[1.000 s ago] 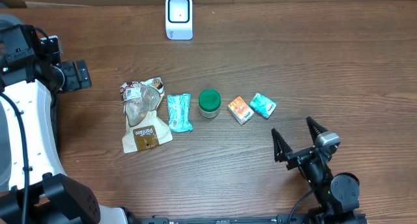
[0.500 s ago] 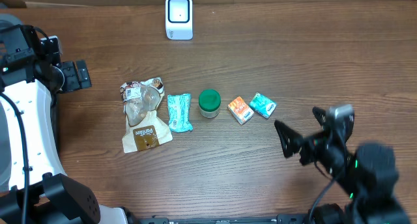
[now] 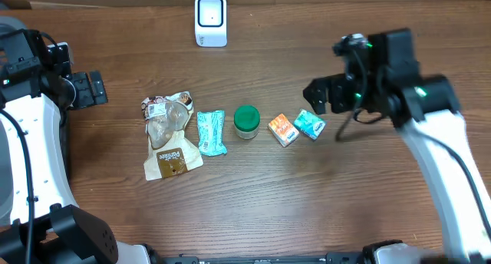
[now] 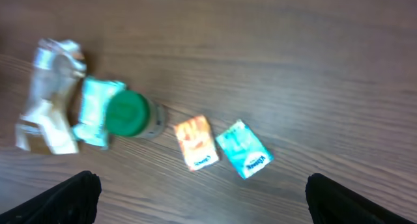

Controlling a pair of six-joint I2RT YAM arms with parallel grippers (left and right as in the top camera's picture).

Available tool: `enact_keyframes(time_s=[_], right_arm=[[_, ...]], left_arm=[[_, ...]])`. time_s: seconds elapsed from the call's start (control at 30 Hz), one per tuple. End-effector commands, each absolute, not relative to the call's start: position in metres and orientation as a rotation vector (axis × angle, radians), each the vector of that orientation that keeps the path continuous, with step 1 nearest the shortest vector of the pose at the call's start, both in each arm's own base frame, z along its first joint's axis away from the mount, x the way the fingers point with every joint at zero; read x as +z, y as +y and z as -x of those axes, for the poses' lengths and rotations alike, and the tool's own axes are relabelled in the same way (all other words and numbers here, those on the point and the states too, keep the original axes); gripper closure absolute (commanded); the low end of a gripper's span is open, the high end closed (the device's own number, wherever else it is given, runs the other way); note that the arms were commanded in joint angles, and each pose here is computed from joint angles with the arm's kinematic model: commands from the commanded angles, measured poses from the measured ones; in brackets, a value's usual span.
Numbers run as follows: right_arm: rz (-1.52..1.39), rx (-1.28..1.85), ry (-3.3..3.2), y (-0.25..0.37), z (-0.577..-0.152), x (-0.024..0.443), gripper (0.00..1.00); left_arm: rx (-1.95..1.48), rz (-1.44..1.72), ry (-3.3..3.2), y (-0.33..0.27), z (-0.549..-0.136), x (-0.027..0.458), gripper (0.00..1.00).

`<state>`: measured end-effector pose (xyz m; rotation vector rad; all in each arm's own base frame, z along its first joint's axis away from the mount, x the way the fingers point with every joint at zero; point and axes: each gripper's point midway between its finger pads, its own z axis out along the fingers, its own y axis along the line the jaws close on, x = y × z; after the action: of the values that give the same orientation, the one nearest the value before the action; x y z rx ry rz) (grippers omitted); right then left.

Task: Scan the item barcode
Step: 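Reach the right gripper to the teal tissue pack and grasp it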

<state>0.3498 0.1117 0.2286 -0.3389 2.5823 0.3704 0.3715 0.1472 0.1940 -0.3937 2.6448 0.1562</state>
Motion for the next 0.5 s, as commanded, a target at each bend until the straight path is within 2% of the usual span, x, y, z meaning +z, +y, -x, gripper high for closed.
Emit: enact_keyframes(time_s=[0.0, 0.17, 0.2, 0.33, 0.47], right_arm=[[0.335, 0.258, 2.662, 0.100, -0.368, 0.199, 0.03], [0.351, 0.252, 2.836, 0.088, -0.382, 0.131, 0.25], [0.336, 0.266, 2.862, 0.085, -0.384, 0.120, 0.34], [0.321, 0.381, 2.950, 0.083, -0.385, 0.084, 0.55], [0.385, 0.494, 2.967, 0.086, -0.385, 0.064, 0.57]], left_arm=[[0.165, 0.429, 2.639, 0.152, -0.368, 0.193, 0.00], [0.164, 0.429, 2.640, 0.152, -0.368, 0.193, 0.01], [0.164, 0.429, 2.640, 0.152, -0.368, 0.193, 0.01], [0.164, 0.429, 2.640, 0.152, -0.368, 0.193, 0.00], [0.164, 0.429, 2.640, 0.152, -0.368, 0.193, 0.00]])
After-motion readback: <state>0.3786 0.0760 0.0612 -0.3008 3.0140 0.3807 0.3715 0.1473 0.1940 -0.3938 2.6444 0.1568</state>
